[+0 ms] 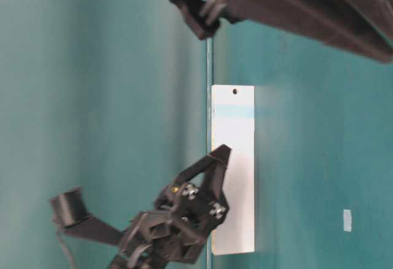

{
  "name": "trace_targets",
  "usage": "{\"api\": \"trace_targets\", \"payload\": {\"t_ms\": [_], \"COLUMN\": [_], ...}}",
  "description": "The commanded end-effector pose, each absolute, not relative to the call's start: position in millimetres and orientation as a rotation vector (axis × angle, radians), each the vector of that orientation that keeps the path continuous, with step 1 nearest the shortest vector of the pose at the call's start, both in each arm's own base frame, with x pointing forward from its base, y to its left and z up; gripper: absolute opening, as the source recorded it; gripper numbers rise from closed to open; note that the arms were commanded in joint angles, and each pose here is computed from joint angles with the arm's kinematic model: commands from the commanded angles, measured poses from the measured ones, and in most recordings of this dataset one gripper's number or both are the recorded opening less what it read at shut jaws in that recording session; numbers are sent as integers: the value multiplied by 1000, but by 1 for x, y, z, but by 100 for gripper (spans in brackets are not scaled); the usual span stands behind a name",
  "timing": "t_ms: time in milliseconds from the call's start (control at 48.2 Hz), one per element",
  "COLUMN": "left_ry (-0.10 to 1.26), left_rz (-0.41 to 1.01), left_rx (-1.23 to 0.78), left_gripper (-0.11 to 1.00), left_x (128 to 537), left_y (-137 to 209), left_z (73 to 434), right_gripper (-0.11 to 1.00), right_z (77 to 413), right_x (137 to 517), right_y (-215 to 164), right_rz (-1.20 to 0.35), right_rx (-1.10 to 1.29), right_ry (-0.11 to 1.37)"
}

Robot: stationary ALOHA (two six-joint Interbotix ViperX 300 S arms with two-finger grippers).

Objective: Move the wooden board into place and insert the rod into its hole.
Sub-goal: 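Move the left gripper down onto the end of the white board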

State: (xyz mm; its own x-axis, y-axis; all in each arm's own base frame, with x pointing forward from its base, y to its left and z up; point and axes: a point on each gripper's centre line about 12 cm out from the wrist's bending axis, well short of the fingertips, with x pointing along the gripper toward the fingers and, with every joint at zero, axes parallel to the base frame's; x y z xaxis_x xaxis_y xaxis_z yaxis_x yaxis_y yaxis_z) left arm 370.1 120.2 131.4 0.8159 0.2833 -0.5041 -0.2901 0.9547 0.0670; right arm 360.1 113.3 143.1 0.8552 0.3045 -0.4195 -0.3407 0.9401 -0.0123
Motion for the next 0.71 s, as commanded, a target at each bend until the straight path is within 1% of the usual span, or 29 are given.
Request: {"api": "trace_targets", "payload": {"t_ms": [0, 83, 125, 166, 270, 394, 685], "left_ry": [493, 504, 510, 516, 547, 609, 694], "left_rz": [304, 302, 302, 307, 320, 340, 387], "left_rx": [34, 79, 93, 105, 132, 169, 250], "left_gripper": [72, 87, 90, 91, 91, 91, 91], "left_x": [369, 363, 360, 357, 349, 335, 313], "left_y": [123, 126, 128, 131, 140, 154, 186], "left_z": [159, 170, 174, 178, 181, 173, 156], "right_gripper": [57, 80, 89, 94, 94, 94, 94], "right_z": [157, 159, 160, 160, 160, 162, 169], "right_x": [358, 356, 356, 355, 354, 354, 355], "right_y": [114, 113, 113, 112, 112, 112, 112], "right_rz": [340, 337, 335, 334, 334, 334, 333], "right_rx": [-79, -70, -68, -70, -72, -72, -66], "right_ry": [406, 414, 419, 425, 429, 424, 405]}}
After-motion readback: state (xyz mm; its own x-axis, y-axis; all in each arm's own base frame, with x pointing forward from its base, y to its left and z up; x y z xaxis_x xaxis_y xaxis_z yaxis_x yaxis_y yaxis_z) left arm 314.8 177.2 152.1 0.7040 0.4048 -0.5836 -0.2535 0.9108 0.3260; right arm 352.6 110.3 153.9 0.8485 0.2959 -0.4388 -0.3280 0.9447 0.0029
